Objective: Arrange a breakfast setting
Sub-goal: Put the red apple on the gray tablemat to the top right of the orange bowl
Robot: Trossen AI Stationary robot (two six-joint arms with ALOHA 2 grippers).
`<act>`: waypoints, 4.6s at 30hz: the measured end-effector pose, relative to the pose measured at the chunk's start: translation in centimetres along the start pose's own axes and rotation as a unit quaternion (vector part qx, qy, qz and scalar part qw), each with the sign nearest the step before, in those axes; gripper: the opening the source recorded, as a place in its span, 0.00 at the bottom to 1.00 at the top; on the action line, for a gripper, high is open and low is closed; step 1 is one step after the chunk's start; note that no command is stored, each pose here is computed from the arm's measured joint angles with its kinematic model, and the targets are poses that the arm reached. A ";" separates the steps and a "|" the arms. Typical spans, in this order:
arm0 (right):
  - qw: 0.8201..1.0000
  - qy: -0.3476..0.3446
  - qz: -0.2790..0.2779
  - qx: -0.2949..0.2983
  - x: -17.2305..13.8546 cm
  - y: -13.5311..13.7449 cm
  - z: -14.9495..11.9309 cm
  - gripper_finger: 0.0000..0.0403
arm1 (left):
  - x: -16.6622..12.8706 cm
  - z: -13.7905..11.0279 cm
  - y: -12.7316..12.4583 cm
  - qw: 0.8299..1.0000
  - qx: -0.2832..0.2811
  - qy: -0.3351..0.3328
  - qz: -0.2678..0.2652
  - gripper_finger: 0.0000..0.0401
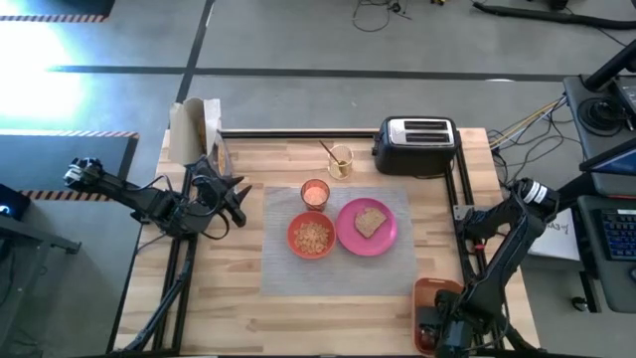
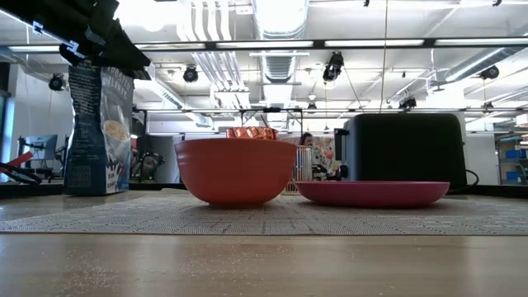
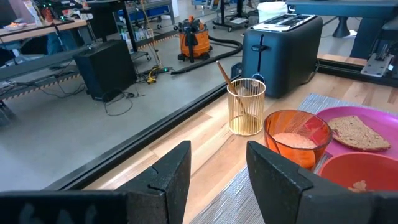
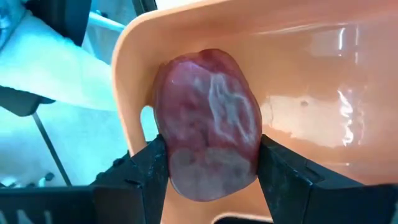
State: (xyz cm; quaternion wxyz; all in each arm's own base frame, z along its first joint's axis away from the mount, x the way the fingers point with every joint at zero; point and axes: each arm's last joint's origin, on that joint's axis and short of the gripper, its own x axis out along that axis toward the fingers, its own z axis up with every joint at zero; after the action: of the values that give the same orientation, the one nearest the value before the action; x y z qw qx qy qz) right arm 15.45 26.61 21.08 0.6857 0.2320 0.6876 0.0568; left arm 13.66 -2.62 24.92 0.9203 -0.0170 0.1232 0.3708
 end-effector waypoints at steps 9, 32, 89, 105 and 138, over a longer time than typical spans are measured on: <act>1.000 -0.005 -0.003 0.018 -3.1 -0.4 -0.6 0.48 | 0.0 0.0 0.0 1.000 0.000 0.000 0.000 0.35; 0.781 -0.586 -0.197 -0.086 -9.8 -2.0 2.2 0.48 | 0.0 0.0 -0.1 1.000 0.002 0.006 -0.012 0.35; 0.807 -0.479 -0.317 0.140 -7.6 -12.0 16.8 0.47 | 0.0 0.6 -0.1 0.997 -0.071 -0.025 0.014 0.35; 0.738 -0.541 -0.334 0.227 -6.0 -18.8 21.5 0.47 | 0.0 0.6 -0.1 0.997 -0.073 -0.025 0.013 0.35; 0.736 -0.566 -0.231 0.291 -0.6 -21.5 25.6 0.54 | 0.0 0.5 -0.1 0.998 -0.056 -0.023 0.014 0.35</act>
State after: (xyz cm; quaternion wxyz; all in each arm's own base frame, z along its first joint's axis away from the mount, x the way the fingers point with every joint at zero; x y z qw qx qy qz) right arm 35.03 1.15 11.74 0.8395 0.2433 0.1887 -0.4477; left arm 13.85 -2.64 25.43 0.9154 -0.0579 0.0815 0.3900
